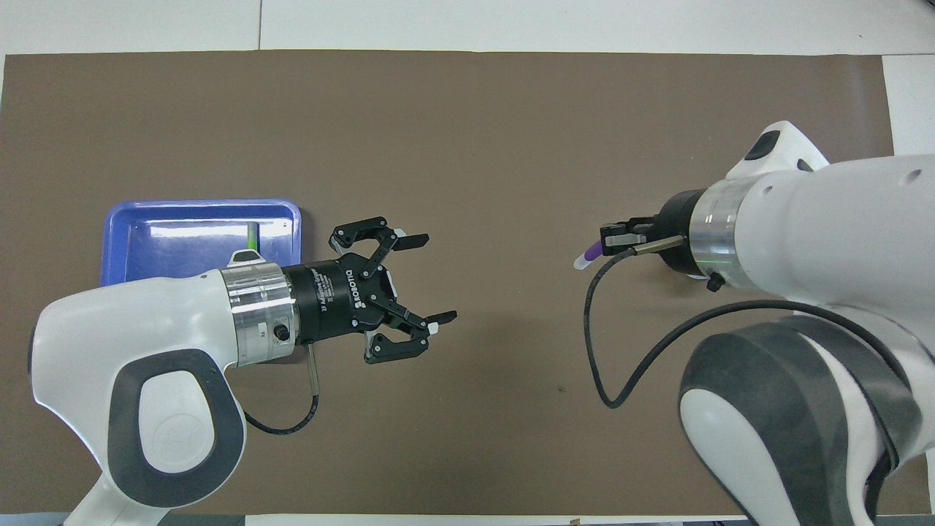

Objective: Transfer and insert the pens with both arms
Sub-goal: 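Lower the purple pen into the cup while the left gripper reaches the green pen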

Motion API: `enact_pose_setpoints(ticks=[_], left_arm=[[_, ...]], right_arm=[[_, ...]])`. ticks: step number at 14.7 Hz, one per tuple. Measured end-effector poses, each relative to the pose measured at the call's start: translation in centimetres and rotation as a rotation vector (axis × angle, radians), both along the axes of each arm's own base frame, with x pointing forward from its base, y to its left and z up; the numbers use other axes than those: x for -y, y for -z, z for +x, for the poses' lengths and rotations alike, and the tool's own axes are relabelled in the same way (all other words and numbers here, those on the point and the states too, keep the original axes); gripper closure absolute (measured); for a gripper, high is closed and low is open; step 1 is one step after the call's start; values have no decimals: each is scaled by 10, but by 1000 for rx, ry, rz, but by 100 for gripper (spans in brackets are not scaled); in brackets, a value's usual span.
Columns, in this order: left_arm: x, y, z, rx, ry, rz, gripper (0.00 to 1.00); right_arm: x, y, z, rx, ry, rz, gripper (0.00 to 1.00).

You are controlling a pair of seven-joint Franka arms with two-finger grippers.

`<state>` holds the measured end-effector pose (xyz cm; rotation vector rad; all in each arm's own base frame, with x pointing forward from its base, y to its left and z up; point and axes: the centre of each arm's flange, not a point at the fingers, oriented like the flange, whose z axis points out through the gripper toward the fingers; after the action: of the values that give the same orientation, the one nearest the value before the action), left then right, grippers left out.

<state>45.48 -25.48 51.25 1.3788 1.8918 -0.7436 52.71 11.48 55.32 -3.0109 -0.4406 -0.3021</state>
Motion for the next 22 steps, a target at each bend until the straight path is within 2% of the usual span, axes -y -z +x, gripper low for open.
enact_pose_setpoints(ticks=[2,5,9,11,17,20,22], left_arm=[[-20,7,6,19,53,100,0],[-59,17,17,66,175,186,0],[-101,32,22,150,375,314,0],[-113,44,24,186,478,371,0],[-133,81,46,224,713,568,0],[-156,93,60,240,756,591,0],[-169,106,64,280,854,606,0]], right_arm=[[36,6,2,16,-72,-53,82],[84,15,9,79,-135,-83,82],[124,40,8,98,-148,-100,82],[129,53,9,102,-142,-102,82],[133,91,14,130,-126,-105,82],[134,105,16,142,-112,-94,82],[134,112,17,146,-105,-89,82]])
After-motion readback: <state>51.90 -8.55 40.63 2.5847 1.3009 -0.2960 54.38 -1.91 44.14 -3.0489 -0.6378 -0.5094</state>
